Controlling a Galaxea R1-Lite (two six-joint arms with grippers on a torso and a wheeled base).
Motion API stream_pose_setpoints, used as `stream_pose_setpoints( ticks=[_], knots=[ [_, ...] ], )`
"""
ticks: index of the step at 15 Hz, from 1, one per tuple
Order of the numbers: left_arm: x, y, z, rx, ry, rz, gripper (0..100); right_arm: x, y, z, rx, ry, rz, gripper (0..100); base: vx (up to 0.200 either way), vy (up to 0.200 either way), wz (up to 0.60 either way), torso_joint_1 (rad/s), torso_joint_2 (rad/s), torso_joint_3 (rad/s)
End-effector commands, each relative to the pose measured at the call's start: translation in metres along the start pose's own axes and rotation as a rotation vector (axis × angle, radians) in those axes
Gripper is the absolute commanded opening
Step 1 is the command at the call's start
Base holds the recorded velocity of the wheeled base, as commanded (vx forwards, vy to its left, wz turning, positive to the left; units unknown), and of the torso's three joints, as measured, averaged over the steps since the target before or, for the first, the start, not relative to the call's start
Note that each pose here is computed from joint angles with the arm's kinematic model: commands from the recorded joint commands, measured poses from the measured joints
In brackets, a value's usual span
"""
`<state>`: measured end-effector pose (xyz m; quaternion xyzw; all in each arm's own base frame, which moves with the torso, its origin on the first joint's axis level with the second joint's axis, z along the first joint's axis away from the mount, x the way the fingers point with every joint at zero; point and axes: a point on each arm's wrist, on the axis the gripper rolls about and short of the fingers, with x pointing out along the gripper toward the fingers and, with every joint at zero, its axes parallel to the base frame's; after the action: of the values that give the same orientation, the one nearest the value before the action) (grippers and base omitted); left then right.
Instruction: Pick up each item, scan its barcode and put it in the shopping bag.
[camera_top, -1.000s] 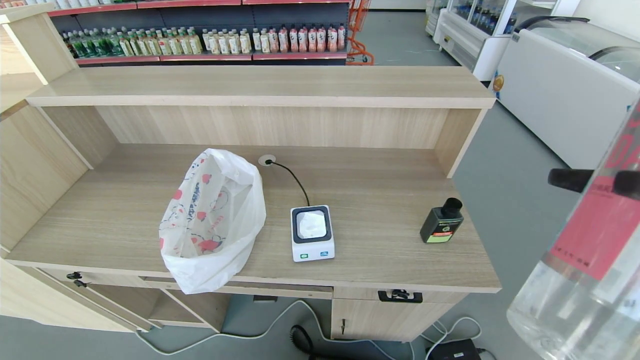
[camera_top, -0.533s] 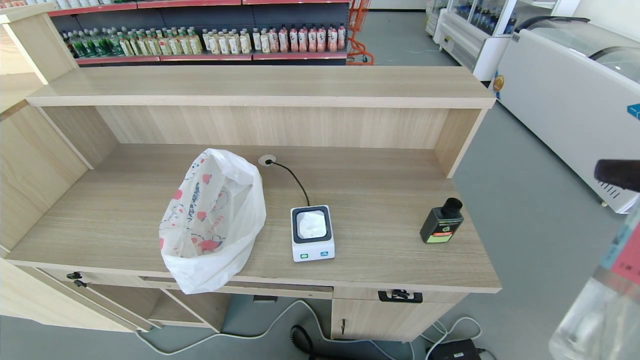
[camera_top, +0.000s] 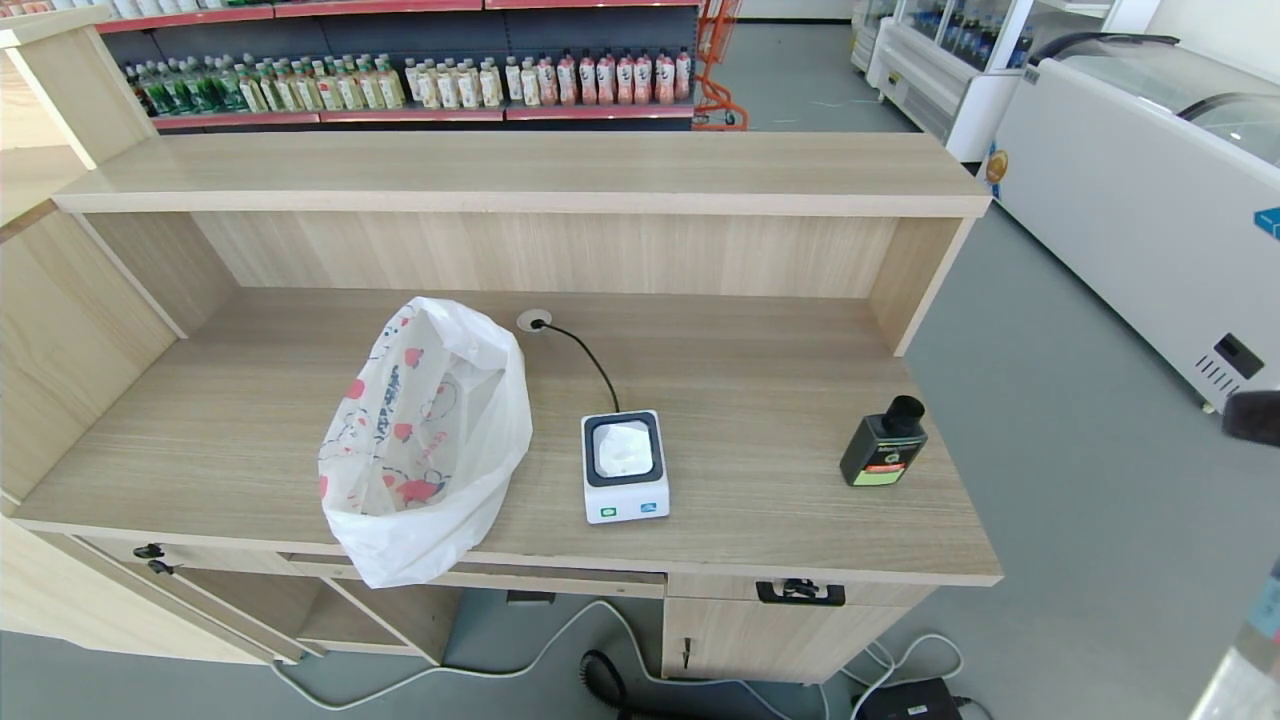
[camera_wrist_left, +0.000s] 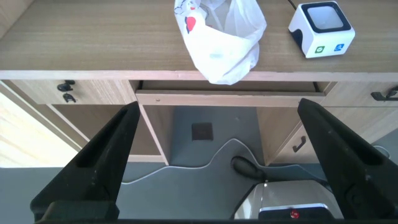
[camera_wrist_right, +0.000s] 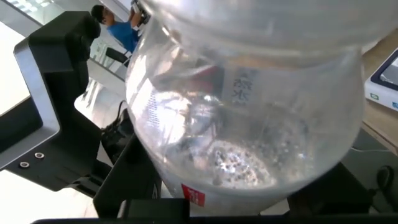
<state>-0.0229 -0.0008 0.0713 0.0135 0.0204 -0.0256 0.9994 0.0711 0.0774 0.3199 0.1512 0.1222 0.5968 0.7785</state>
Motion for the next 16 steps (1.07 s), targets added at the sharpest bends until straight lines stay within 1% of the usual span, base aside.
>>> stream_pose_setpoints(
  ticks=[1, 5, 16],
  knots=[
    [0.000, 0.000, 0.000, 0.000, 0.000, 0.000, 100, -0.001, 0.001, 0.000, 0.002, 0.001, -0.001, 0, 0.000, 0.000, 0.00, 0.000, 0.00, 0.000],
    [0.000, 0.000, 0.000, 0.000, 0.000, 0.000, 100, -0.008, 0.004, -0.001, 0.060, -0.010, -0.005, 0, 0.000, 0.000, 0.00, 0.000, 0.00, 0.000],
    [0.000, 0.000, 0.000, 0.000, 0.000, 0.000, 100, -0.014, 0.007, -0.002, 0.062, -0.016, -0.018, 0, 0.000, 0.000, 0.00, 0.000, 0.00, 0.000]
  ],
)
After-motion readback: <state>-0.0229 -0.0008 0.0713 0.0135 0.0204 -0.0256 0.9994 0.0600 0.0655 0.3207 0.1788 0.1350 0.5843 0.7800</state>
